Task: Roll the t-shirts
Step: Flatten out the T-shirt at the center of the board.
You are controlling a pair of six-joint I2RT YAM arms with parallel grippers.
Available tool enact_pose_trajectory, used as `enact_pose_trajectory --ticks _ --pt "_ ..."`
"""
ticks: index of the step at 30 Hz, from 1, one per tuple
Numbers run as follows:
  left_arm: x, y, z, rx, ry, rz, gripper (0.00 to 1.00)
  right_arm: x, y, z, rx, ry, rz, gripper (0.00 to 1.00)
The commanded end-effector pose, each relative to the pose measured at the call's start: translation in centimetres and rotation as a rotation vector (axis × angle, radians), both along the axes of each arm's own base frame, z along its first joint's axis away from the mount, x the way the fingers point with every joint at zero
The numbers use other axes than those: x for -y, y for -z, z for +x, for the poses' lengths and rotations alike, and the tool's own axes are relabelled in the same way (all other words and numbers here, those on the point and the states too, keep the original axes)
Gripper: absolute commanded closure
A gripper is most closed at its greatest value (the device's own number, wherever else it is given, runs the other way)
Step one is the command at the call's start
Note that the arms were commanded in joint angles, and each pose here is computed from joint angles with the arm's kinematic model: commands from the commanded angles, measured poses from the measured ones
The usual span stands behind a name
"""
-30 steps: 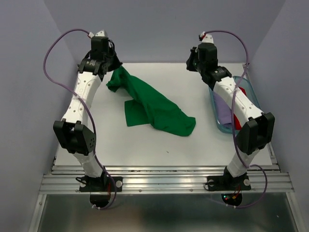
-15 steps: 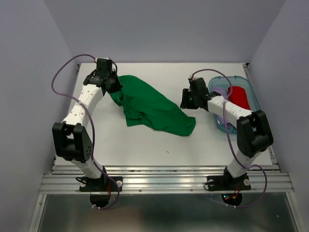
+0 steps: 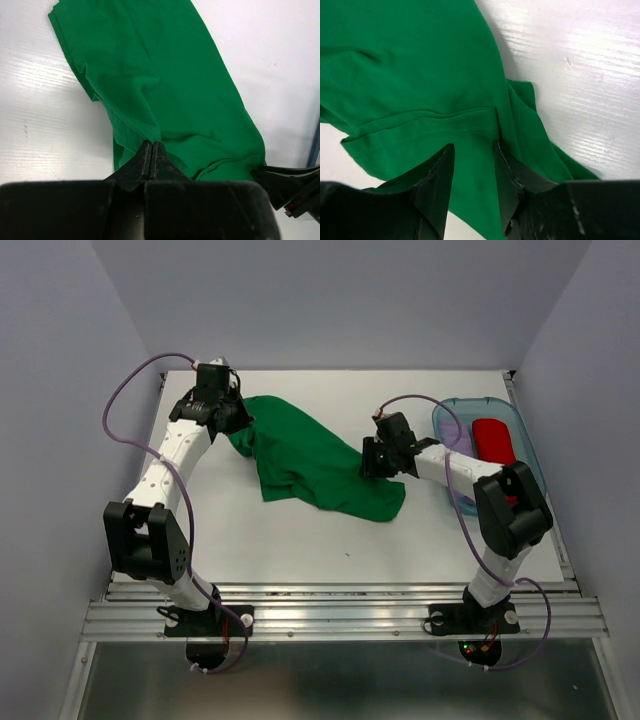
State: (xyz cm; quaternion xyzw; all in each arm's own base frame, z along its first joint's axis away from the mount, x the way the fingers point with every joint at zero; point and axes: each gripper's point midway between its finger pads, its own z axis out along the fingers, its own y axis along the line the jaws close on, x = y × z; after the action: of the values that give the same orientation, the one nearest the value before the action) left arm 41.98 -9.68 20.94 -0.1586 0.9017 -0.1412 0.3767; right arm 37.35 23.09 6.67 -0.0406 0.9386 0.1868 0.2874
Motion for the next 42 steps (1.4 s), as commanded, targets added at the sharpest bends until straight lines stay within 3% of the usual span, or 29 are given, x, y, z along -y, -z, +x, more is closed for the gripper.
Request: enact_pose_trajectory --ticks 1,8,13,19,22,23,24,25,30,36,42 --pt "0.0 -1.9 0.0 0.060 0.004 -0.012 1.00 -0.4 0.1 1.2 0.038 0.013 0.000 0.57" --pt "0.0 -1.7 -0.1 0.058 0.008 -0.011 1.00 -0.2 0.9 0.9 0.028 0.020 -0.027 0.49" --pt "0.2 -1.5 -0.1 0.057 0.014 -0.019 1.00 -0.2 1.1 0.7 0.028 0.021 -0.039 0.49" --pt "0.2 -1.6 -0.1 0.060 0.017 -0.021 1.00 -0.6 1.9 0.2 0.009 -0.003 -0.054 0.61" --pt "0.2 -1.5 -0.2 0.060 0.018 -0.020 1.00 -0.9 1.8 0.0 0.012 -0.014 -0.052 0.78" --pt "0.2 -1.6 -0.2 0.062 0.019 -0.019 1.00 -1.0 1.2 0.1 0.022 -0.012 -0.049 0.91" --pt "0.2 -1.6 -0.2 0.062 0.017 -0.018 1.00 -0.9 1.0 0.2 0.025 -0.010 -0.050 0.97" --pt "0.1 -1.6 -0.2 0.064 0.015 -0.016 1.00 -0.9 0.6 0.3 0.031 -0.005 -0.050 0.99" --pt "-0.3 -2.6 -0.2 0.079 0.010 -0.008 1.00 -0.7 -6.8 2.2 0.187 0.044 -0.014 0.99" --pt "-0.9 -5.8 0.2 0.141 0.003 -0.009 1.00 -0.1 -22.4 3.0 0.498 0.088 0.124 0.99" --pt "-1.2 -8.8 0.9 0.198 0.003 -0.017 1.00 0.8 -30.1 3.1 0.646 0.123 0.162 0.99"
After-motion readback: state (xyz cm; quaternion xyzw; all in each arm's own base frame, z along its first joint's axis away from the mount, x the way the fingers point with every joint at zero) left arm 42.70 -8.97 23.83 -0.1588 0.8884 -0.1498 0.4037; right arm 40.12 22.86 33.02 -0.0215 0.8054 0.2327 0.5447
